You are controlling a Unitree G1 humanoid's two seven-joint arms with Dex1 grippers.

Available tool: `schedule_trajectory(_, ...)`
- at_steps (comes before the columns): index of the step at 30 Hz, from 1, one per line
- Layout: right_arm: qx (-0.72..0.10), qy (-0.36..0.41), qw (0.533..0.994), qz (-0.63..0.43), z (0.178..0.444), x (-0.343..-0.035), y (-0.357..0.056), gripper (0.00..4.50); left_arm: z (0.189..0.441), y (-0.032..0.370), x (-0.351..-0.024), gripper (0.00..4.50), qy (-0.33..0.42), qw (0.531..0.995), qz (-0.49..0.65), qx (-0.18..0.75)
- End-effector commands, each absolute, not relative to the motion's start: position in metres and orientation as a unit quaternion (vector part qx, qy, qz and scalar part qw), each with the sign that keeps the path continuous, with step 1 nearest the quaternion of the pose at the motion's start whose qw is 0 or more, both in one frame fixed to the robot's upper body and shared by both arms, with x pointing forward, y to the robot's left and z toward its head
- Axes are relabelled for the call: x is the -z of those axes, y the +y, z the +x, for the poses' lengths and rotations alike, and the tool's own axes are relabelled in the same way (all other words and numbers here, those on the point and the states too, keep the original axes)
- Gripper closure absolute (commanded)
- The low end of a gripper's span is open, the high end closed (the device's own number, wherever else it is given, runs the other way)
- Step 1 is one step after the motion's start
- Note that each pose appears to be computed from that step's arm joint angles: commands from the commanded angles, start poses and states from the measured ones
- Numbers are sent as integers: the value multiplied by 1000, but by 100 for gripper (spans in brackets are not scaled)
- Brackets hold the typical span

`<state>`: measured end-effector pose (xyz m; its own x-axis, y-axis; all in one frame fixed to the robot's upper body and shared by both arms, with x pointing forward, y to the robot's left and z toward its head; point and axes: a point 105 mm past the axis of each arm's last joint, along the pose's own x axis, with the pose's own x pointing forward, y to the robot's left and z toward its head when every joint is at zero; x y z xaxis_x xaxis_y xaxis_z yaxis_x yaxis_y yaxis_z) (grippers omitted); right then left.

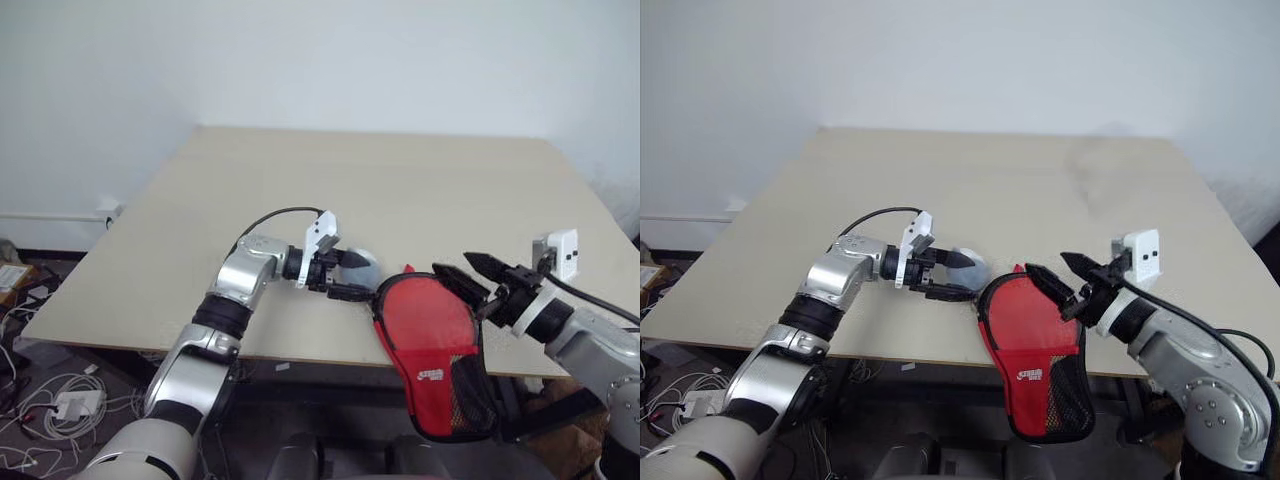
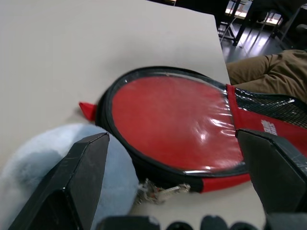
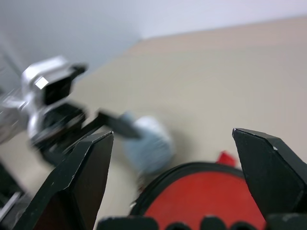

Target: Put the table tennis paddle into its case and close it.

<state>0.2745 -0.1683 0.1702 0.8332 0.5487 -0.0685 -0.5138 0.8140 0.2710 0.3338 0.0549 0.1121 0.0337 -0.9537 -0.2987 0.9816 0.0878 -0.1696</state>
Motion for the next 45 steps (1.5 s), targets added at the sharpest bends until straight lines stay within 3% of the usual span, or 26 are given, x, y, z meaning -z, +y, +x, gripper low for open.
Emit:
schedule_trajectory(1, -244, 41, 962, 118, 289, -183, -185, 19, 322, 58, -138, 0, 140, 708, 37, 691)
schedule_trajectory(7, -214, 41, 969, 118, 311, -184, -193, 19, 293, 56, -126, 0, 170, 686, 34, 707)
schedule_trajectory(15, -248, 79, 962, 85, 337, -179, -169, 19, 289, 67, -118, 0, 200, 703, 17, 682)
schedule_trajectory(24, -257, 75, 960, 83, 374, -201, -157, 19, 283, 7, -122, 0, 171, 673, -12, 719)
schedule_trajectory(30, -267, 96, 955, 88, 391, -204, -151, 19, 279, -30, -75, 0, 215, 647, 129, 720)
schedule_trajectory(34, -273, 118, 951, 81, 402, -196, -143, 19, 260, -39, -68, 0, 239, 612, 128, 743)
schedule_trajectory(40, -305, 135, 939, 83, 409, -191, -126, 19, 248, -39, -33, 0, 286, 613, 164, 718)
schedule_trajectory(45, -371, 190, 904, 90, 405, -182, -99, 19, 253, -39, -34, 0, 277, 632, 157, 707)
